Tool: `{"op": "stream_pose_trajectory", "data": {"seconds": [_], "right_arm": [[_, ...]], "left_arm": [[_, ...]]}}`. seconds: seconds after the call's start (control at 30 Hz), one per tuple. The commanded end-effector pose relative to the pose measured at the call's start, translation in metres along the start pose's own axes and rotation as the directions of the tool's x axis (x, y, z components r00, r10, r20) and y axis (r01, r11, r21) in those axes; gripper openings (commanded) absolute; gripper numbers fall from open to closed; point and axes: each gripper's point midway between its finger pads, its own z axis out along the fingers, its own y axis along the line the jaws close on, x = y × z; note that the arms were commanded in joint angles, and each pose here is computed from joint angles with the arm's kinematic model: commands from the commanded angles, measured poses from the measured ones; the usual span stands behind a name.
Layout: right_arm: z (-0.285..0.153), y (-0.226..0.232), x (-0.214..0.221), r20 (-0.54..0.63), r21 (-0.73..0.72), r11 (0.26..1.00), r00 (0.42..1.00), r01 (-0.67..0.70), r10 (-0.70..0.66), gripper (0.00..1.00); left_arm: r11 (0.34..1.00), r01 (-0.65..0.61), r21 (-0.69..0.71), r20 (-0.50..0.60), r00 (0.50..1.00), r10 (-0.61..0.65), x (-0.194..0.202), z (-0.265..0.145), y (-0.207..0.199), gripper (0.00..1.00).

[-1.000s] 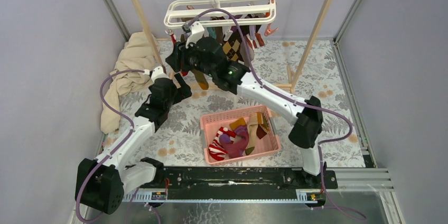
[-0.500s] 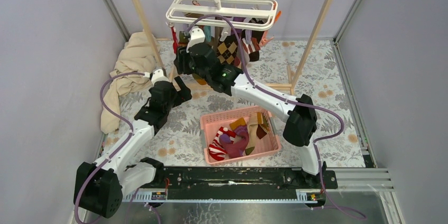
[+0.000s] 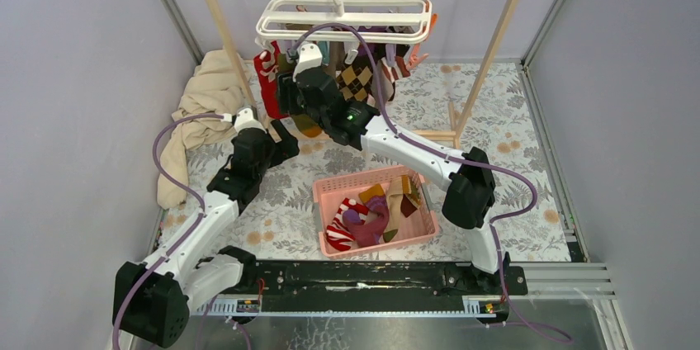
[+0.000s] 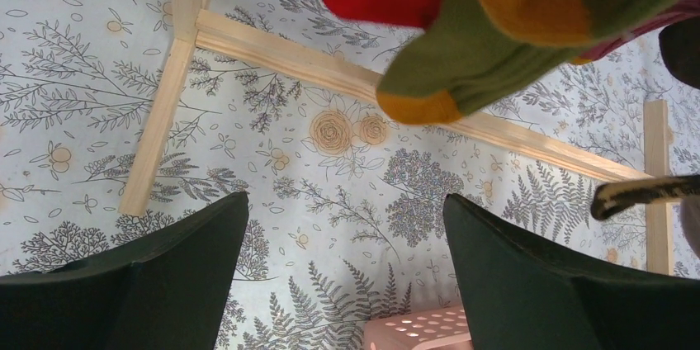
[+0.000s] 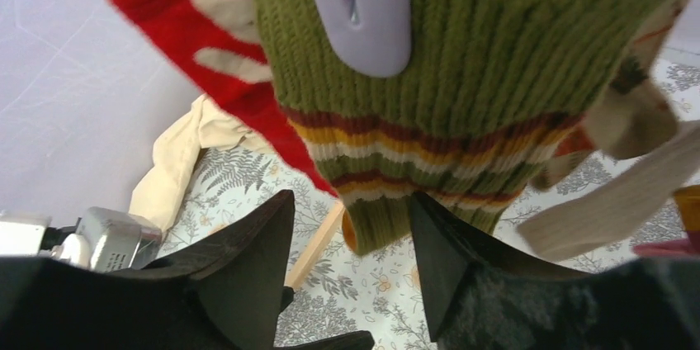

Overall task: Remove the socks clipped to the hanger
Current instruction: Remove the sock from the hanger.

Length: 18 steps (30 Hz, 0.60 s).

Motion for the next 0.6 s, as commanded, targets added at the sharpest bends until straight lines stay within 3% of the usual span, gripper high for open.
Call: {"op": "stream_pose_trajectory", "data": {"seconds": [0.0,0.23,0.5,0.57], "right_arm": [[-0.017,0.001,-0.051,0.128,0.024,0.999,0.992,-0.020,0.017,0.64],[-0.014,-0.011,-0.053,0.128,0.108,0.994,0.992,-0.015,0.001,0.67],[0.001,-0.044,-0.033,0.105,0.256,0.967,0.994,0.006,-0.034,0.64],[0.005,-0.048,-0.033,0.113,0.260,0.966,0.993,0.004,-0.035,0.59]], "left_arm": [[1.000,0.009,-0.007,0.008,1.000,-0.009,0.001,-0.002,0.001,0.95],[1.000,0.008,-0.013,0.008,1.000,-0.008,0.001,-0.005,0.002,0.95],[1.000,0.012,-0.004,0.010,1.000,-0.012,-0.001,-0.010,-0.002,0.95],[1.000,0.008,0.000,0.005,1.000,-0.008,0.001,-0.010,-0.004,0.94]]}}
